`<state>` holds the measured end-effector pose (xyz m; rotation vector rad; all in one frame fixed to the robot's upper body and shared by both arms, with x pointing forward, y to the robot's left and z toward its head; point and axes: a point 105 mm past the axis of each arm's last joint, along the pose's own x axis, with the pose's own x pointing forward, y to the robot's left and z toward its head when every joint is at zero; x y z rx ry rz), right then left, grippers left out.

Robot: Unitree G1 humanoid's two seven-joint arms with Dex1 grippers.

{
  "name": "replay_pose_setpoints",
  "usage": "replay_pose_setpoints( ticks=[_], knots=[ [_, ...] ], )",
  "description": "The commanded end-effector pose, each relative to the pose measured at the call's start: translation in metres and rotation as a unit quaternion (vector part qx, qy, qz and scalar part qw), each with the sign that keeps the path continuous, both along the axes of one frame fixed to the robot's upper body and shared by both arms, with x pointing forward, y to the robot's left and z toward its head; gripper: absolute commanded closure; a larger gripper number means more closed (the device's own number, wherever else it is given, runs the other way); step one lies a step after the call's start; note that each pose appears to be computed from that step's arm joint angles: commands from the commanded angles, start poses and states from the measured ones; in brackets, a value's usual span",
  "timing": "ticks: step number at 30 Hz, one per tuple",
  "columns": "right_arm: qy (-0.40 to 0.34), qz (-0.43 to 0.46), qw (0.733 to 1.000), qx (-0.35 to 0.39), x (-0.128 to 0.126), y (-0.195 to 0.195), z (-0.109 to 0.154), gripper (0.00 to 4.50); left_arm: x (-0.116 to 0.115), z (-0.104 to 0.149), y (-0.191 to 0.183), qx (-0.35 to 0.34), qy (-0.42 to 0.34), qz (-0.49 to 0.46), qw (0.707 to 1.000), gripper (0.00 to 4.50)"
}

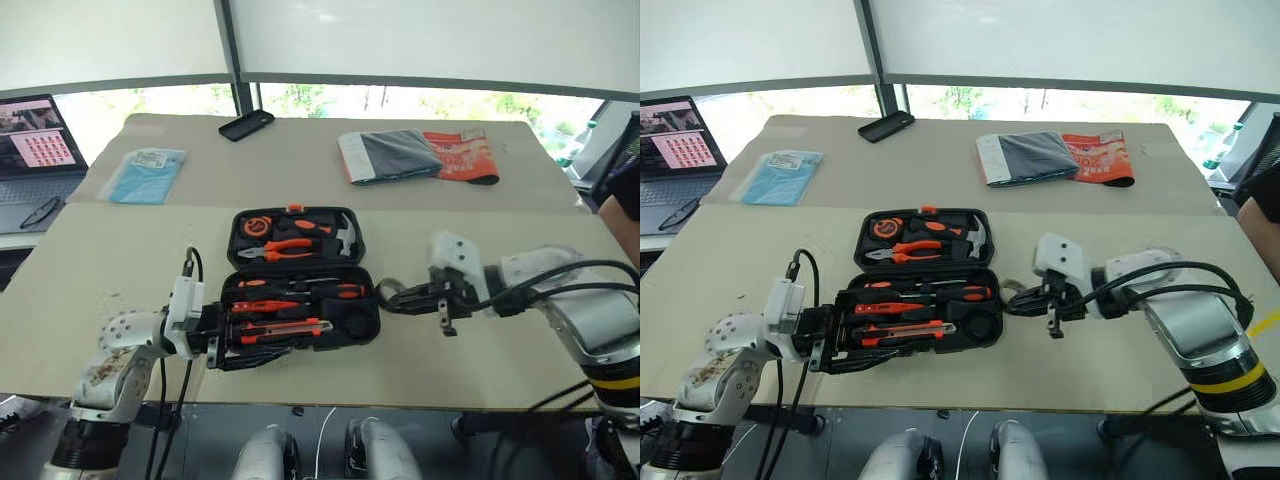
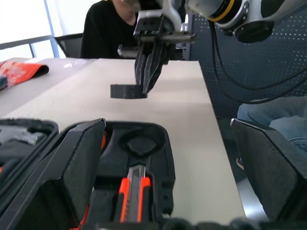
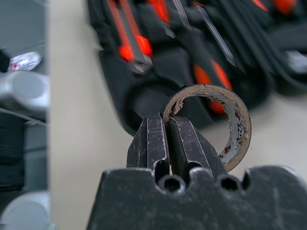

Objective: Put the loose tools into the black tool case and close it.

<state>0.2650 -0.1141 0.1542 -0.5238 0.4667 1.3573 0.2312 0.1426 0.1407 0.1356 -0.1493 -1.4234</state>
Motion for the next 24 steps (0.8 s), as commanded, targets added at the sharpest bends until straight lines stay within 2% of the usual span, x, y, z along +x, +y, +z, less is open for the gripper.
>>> replay_pose_setpoints(
  ticks=[1, 5, 9, 12, 21, 23, 24],
  knots=[
    [0.003, 0.013, 1.0, -0.01, -0.004, 0.015, -0.007, 4.43, -0.01, 0.006, 0.0, 0.016, -0.033, -0.005, 0.999, 0.0],
    [0.007, 0.008, 0.999, -0.039, 0.0, 0.017, -0.023, 4.43, -0.018, -0.001, 0.009, 0.03, -0.021, 0.007, 0.999, 0.0],
    [0.007, 0.011, 0.999, -0.04, 0.003, 0.026, -0.027, 4.43, -0.017, -0.007, 0.022, 0.039, -0.014, 0.036, 0.998, 0.0],
    [0.012, 0.018, 0.997, -0.076, 0.002, 0.022, -0.039, 4.43, -0.016, -0.011, 0.028, 0.042, -0.012, 0.053, 0.998, 0.0],
    [0.015, 0.019, 0.994, -0.103, 0.006, 0.018, -0.045, 4.43, -0.008, -0.01, 0.038, 0.033, -0.018, 0.097, 0.995, 0.0],
    [0.007, 0.022, 0.996, -0.09, 0.009, 0.02, -0.041, 3.73, -0.002, -0.008, 0.045, 0.032, -0.01, 0.131, 0.991, 0.0],
    [0.013, 0.038, 0.996, -0.083, 0.005, 0.022, -0.038, 3.57, 0.001, -0.008, 0.048, 0.035, -0.006, 0.147, 0.989, 0.0]
  ],
)
